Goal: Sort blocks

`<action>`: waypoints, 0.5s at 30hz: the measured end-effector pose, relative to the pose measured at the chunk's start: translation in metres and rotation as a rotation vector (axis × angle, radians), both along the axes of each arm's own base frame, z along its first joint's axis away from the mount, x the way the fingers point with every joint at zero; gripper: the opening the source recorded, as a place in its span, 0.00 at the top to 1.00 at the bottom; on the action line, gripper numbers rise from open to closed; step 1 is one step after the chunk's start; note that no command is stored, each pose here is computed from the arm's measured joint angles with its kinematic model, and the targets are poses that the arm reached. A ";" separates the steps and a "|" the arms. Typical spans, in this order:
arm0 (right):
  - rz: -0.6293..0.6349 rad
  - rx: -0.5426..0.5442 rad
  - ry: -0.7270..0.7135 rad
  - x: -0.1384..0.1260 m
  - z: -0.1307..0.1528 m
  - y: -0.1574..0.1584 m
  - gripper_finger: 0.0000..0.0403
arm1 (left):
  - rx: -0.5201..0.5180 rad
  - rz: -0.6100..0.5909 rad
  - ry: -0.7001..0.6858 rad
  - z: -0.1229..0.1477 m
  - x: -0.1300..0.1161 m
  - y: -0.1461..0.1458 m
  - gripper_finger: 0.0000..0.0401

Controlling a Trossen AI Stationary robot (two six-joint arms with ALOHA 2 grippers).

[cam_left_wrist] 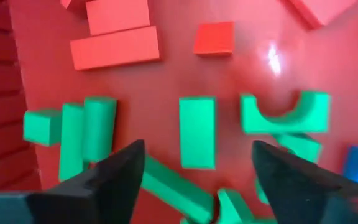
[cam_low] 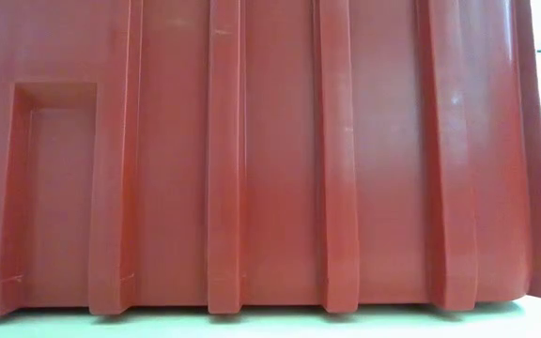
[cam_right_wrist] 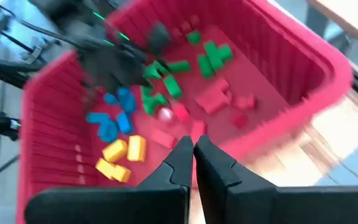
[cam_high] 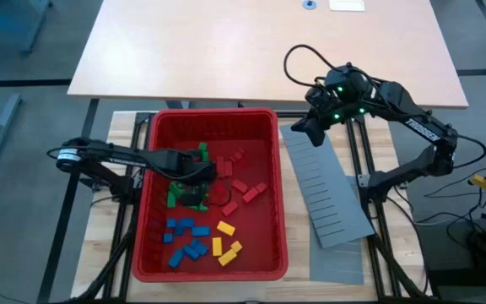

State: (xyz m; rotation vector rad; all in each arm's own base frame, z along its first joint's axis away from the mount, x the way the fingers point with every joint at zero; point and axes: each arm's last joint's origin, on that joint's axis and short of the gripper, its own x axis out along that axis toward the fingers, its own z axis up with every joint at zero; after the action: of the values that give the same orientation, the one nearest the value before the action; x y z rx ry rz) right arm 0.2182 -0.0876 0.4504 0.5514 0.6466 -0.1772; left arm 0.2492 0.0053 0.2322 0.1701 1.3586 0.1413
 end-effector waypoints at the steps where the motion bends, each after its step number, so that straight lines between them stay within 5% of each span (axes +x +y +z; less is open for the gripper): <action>1: 0.007 -0.004 -0.022 0.001 0.002 0.003 1.00 | 0.003 -0.004 -0.003 -0.006 0.001 0.002 0.27; 10: 0.166 -0.216 -0.462 0.011 0.049 0.043 1.00 | -0.047 0.029 0.009 -0.038 -0.001 0.024 0.22; 15: 0.111 -0.292 -0.403 0.015 0.043 0.059 1.00 | -0.053 0.027 0.004 -0.038 -0.002 0.028 0.22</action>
State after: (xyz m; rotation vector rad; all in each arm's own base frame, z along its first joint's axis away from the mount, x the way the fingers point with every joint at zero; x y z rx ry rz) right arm 0.2334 -0.0283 0.4929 0.2559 0.2509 -0.0507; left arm 0.2476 0.0330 0.1938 0.1070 1.3672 0.1274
